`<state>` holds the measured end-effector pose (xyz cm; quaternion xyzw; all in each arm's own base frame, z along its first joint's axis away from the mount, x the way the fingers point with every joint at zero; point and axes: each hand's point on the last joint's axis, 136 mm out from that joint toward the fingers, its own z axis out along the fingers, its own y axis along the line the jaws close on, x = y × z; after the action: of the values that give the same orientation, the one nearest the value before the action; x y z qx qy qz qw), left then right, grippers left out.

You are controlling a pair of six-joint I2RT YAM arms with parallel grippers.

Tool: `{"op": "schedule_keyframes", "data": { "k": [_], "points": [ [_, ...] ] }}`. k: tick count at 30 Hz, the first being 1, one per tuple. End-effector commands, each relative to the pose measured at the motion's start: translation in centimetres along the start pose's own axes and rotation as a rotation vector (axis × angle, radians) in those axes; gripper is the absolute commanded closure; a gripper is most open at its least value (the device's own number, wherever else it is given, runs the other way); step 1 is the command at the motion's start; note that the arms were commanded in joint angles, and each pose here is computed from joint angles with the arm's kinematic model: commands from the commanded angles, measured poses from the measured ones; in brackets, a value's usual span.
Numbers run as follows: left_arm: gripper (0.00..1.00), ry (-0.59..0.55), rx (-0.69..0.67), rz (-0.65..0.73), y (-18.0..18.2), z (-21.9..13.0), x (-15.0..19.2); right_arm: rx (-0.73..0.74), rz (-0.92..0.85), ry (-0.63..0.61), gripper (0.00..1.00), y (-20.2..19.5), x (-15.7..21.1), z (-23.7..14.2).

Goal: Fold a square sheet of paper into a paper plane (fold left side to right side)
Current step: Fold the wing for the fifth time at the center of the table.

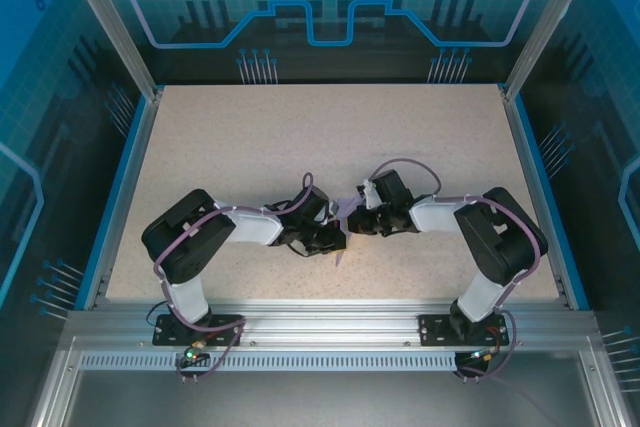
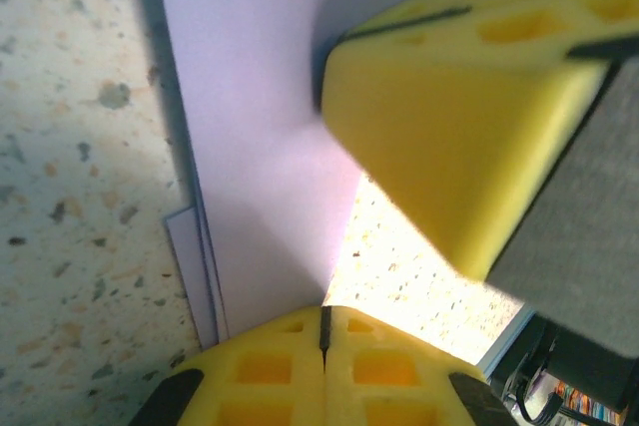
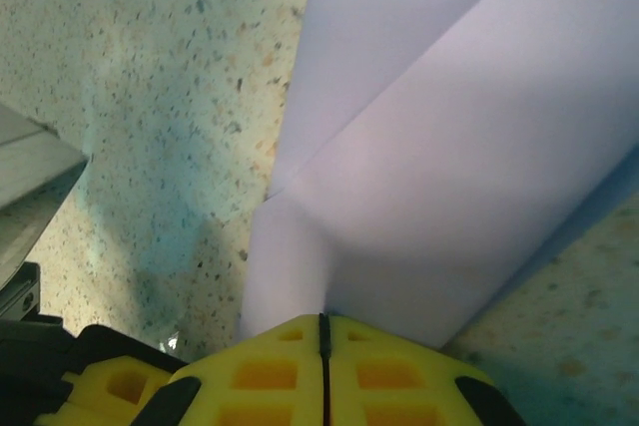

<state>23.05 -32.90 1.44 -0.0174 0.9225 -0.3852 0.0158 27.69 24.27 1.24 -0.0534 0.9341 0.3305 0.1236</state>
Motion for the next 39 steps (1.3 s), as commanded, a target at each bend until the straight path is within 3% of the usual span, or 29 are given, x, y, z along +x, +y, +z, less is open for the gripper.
{"op": "schedule_keyframes", "data": {
  "k": [1,39],
  "points": [
    [0.96,0.053,-0.12,-0.071,3.7,0.2,2.2,0.087,0.01,-0.034,0.92,-2.5,-1.6,-0.2],
    [0.97,0.055,-0.113,-0.069,3.6,0.3,2.2,0.053,0.124,-0.111,0.93,-7.4,-10.4,-1.8]
  ]
}}
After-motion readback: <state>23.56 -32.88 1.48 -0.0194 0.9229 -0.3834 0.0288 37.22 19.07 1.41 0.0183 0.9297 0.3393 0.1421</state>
